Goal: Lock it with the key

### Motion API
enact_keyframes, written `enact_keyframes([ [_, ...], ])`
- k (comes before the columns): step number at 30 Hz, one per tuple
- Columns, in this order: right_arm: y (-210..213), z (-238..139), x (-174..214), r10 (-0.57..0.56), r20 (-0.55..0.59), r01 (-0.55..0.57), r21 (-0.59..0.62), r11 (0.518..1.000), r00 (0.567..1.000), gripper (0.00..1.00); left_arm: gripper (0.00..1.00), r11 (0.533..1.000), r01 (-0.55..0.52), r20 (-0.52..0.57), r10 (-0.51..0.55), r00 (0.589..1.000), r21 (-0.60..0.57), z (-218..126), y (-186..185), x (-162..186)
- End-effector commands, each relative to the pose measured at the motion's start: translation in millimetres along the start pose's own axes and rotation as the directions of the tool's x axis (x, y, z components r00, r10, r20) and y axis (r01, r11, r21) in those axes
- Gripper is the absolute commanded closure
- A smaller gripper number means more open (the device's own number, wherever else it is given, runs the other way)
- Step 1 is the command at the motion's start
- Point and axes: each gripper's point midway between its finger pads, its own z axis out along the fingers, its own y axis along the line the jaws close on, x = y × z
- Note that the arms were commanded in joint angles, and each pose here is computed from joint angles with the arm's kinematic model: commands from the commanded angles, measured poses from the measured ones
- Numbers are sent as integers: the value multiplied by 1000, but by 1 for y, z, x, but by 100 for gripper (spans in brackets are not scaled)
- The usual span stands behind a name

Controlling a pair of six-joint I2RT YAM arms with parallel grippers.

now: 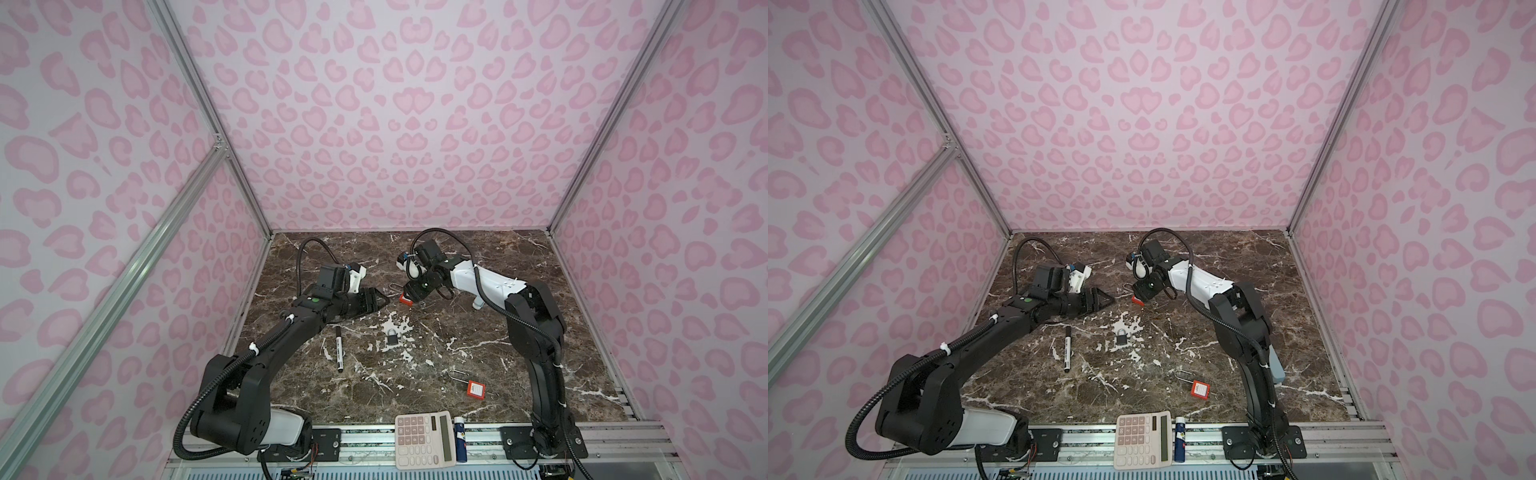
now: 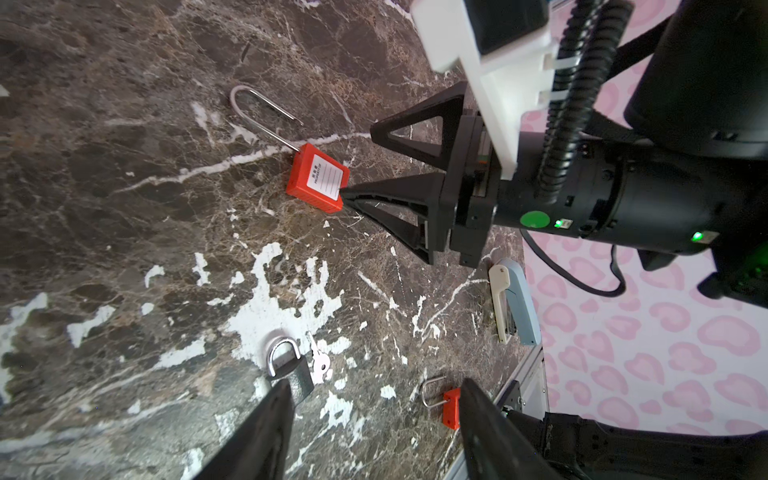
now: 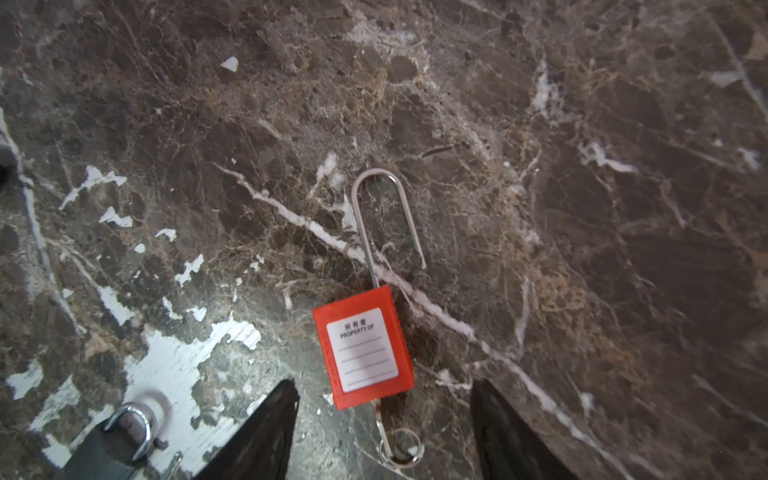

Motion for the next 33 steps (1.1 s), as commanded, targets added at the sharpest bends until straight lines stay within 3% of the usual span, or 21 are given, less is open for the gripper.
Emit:
enact_keyframes([
  [1, 2, 11, 18, -27, -95, 24, -26, 999, 995, 33, 35, 1000, -7, 6, 6, 1000, 29, 1, -4, -5],
  [20, 1, 39, 32, -70, -177, 61, -56, 997, 982, 51, 35, 999, 33, -9, -33, 999, 25, 5, 5, -6],
  [28, 4, 32, 28, -74, -154, 66, -55, 996, 985, 63, 35, 999, 48, -6, -48, 999, 24, 4, 4, -6],
  [33, 13, 6, 10, -24, -56, 19, -73, 997, 998, 66, 36, 997, 77, 7, -77, 997, 16, 4, 4, -10],
])
